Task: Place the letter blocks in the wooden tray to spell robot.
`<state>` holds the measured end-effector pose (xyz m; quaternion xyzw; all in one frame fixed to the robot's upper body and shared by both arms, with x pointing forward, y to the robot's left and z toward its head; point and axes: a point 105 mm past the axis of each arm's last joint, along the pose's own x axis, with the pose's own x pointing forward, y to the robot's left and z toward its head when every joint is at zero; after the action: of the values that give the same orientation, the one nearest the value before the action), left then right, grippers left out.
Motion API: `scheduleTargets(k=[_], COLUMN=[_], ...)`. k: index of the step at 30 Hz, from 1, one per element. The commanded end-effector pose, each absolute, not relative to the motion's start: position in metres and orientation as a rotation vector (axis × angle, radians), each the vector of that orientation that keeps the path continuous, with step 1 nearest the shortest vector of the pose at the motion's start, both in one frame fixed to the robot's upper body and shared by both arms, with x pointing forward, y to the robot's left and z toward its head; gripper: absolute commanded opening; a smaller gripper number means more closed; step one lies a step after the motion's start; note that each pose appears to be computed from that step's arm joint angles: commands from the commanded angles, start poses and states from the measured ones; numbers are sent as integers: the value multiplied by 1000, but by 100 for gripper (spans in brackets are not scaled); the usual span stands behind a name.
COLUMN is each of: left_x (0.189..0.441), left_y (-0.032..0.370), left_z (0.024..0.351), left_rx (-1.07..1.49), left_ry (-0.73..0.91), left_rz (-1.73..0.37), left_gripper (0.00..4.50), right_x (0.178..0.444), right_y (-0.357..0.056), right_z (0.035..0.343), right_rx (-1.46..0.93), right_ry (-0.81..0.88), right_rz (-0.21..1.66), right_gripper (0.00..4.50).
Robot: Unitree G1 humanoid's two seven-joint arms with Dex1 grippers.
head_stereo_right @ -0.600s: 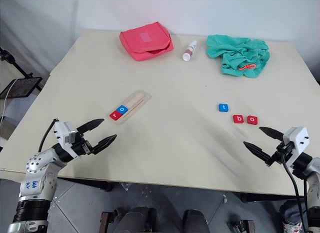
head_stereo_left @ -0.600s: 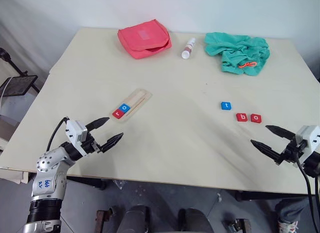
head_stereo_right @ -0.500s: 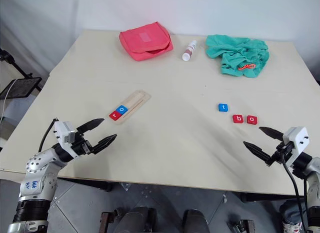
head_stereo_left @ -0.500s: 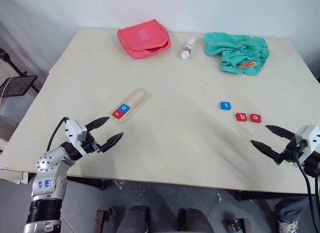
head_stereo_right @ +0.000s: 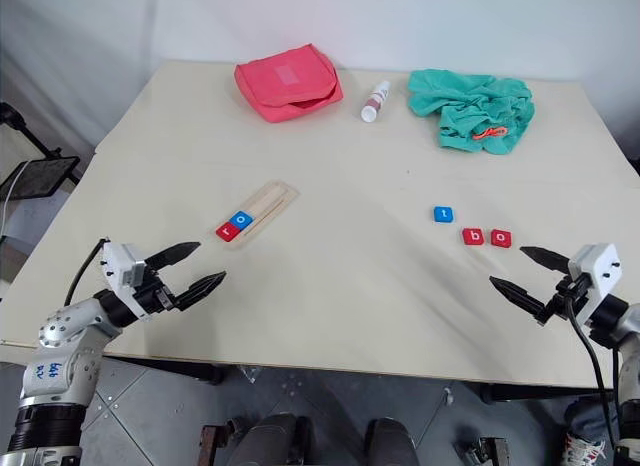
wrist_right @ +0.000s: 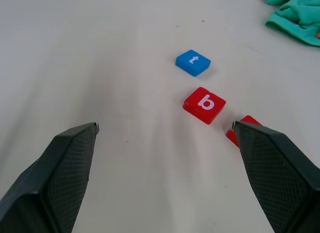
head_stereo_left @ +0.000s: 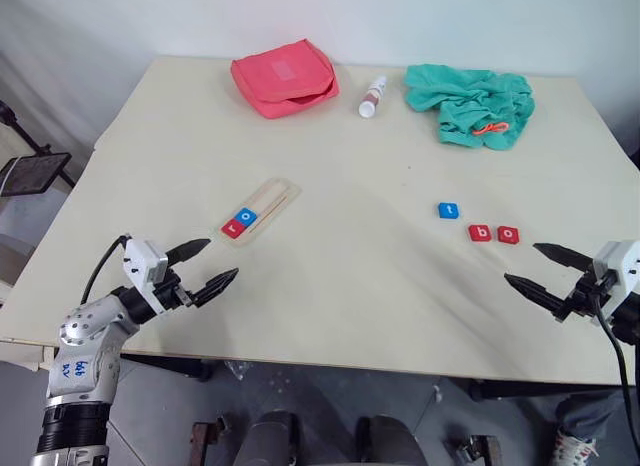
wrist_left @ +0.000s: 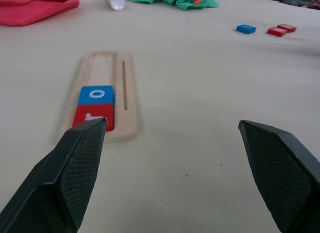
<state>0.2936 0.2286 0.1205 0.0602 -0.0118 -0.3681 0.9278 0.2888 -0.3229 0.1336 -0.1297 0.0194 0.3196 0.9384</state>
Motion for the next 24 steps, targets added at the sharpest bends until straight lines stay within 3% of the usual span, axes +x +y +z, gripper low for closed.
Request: scheduleTargets(k=[1, 16, 24], left_x=[285, 350, 390], left_y=[234, 208, 199], left_z=[131, 160, 165], left_rx=[162, 181, 289], left_ry=[-32, 129, 341], left_rz=[-776, -671, -598], left_gripper=[450, 450, 450], right_x=[292, 300, 306], right_y=[-322, -295, -289], right_z=[150, 155, 159], right_rx=[-330, -363, -377], right_ry=[10, 7, -18], right_rz=[684, 845, 867], right_gripper=[448, 448, 448])
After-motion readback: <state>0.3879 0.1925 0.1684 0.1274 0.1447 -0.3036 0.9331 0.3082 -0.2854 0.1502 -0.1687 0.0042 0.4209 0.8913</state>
